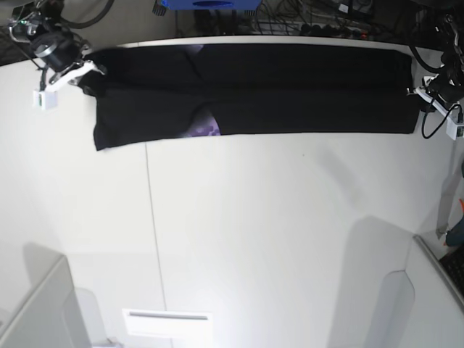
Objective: Fold the T-shirt properly
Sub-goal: 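Fold the hem up over the shoulders with both grippers, then grasp the folded edge near the right gripper and fold it inward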
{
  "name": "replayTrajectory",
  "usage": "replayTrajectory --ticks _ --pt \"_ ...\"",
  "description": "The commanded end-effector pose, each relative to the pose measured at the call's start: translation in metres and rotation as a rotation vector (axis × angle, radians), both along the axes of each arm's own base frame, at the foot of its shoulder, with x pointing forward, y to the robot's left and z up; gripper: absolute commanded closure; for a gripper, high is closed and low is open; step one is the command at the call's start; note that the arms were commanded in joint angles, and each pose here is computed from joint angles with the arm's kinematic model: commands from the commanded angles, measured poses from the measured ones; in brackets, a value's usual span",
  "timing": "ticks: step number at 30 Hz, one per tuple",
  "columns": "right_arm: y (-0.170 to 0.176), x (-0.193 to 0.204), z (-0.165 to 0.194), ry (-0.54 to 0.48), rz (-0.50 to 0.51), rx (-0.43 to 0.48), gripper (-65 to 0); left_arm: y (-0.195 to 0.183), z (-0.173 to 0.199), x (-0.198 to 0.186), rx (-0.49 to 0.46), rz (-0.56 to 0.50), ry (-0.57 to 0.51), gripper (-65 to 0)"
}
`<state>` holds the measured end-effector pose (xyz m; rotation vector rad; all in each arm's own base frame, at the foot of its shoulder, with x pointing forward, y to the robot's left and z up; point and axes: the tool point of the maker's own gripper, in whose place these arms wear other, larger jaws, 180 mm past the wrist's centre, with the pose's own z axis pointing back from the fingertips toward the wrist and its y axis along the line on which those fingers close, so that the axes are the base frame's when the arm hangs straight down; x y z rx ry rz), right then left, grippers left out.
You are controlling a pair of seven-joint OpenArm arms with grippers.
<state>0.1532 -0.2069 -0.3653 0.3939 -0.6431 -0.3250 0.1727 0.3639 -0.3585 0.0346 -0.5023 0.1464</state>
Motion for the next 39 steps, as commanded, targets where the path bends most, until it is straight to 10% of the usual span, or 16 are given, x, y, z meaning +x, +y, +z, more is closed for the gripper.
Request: replayTrajectory --ticks 1,11,12,15,21,24,27,28,39 --pt "-0.004 -0.001 0.002 -0.007 0.005 -0.029 0.0 0.006 0.009 0.003 0.029 -0.009 -0.019 0.0" --pt "-0.004 -0.013 -0.013 0.055 -0.035 -0.072 0.0 0.003 0.003 -0.007 0.02 0.002 0.001 0.0" --pt "-0.004 -0.013 -0.013 0.055 -0.035 -0.072 -7.5 0.003 0.003 -0.008 0.02 0.002 0.003 0.0" --pt "-0.006 -0.016 -0.012 0.051 -0.041 -0.076 -28.2 0.002 0.006 -0.006 0.028 -0.01 -0.006 -21.7" --pt "-0.008 -0.006 0.001 -0.064 -0.046 -0.1 -24.6 -0.004 0.041 0.002 0.065 0.013 -0.138 -56.1" --pt "0.007 0.014 0.013 -0.171 0.09 -0.122 -8.9 -0.018 0.038 0.002 0.038 0.016 -0.152 -43.3" --pt "0.008 0.034 0.007 -0.158 0.146 -0.15 0.0 -0.029 0.016 -0.001 -0.017 0.014 -0.105 -3.1" --pt "0.005 0.042 0.002 -0.138 0.149 -0.159 0.0 -0.031 0.008 -0.002 -0.034 0.017 -0.086 0.0" --pt "-0.02 0.099 -0.062 -0.001 0.102 -0.186 0.0 -0.031 -0.029 0.007 -0.138 0.074 -0.033 0.0"
